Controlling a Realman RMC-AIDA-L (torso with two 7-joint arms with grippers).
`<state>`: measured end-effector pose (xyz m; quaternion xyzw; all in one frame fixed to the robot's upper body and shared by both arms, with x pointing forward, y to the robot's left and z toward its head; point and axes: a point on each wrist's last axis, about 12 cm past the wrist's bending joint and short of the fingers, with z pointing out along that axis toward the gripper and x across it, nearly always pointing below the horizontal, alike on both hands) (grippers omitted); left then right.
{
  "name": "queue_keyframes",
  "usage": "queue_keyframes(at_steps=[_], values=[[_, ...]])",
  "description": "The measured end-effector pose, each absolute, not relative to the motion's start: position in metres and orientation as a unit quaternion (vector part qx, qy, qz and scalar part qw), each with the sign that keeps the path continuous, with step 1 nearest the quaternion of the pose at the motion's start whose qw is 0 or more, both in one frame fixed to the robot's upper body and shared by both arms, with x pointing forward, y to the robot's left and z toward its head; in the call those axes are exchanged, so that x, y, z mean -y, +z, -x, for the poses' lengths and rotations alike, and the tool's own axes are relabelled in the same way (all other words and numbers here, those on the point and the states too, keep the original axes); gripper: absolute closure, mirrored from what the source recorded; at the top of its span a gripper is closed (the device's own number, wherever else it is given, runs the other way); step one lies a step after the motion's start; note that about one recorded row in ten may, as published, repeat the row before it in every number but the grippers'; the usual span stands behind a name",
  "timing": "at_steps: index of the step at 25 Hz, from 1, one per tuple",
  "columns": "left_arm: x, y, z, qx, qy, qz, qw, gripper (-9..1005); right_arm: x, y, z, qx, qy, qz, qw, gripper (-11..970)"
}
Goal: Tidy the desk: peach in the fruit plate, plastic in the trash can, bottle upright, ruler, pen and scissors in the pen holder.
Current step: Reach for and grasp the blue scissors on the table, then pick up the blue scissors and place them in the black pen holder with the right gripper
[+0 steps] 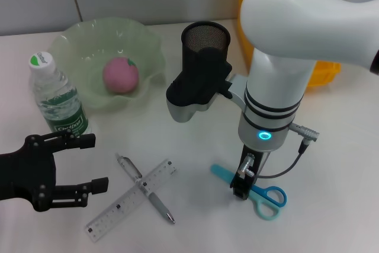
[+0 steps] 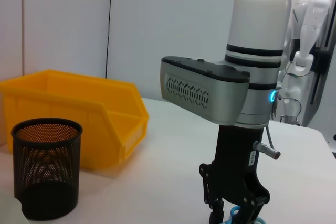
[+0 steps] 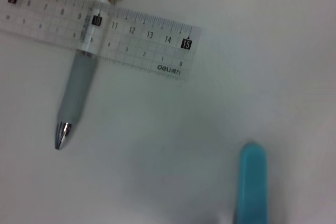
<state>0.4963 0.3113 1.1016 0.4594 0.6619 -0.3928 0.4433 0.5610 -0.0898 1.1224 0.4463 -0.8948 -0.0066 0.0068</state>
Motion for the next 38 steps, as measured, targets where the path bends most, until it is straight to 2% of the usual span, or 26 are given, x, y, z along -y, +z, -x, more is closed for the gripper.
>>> queue_keyframes(at_steps=[11,38], values=[[-0.3111,1.1019,-0.4956,-0.661,-0.396,-0.459,0.442,135,0.0896,1.1221,-0.5607,0.894,-0.006,-0.447,0.007,641],[-0.3133,1.1036,-0.4936,-0.658,-0.401,-0.454,0.447,135,0.0904,1.1218,-0.5592,0.895,-0.008,-0.447,0.009,712]])
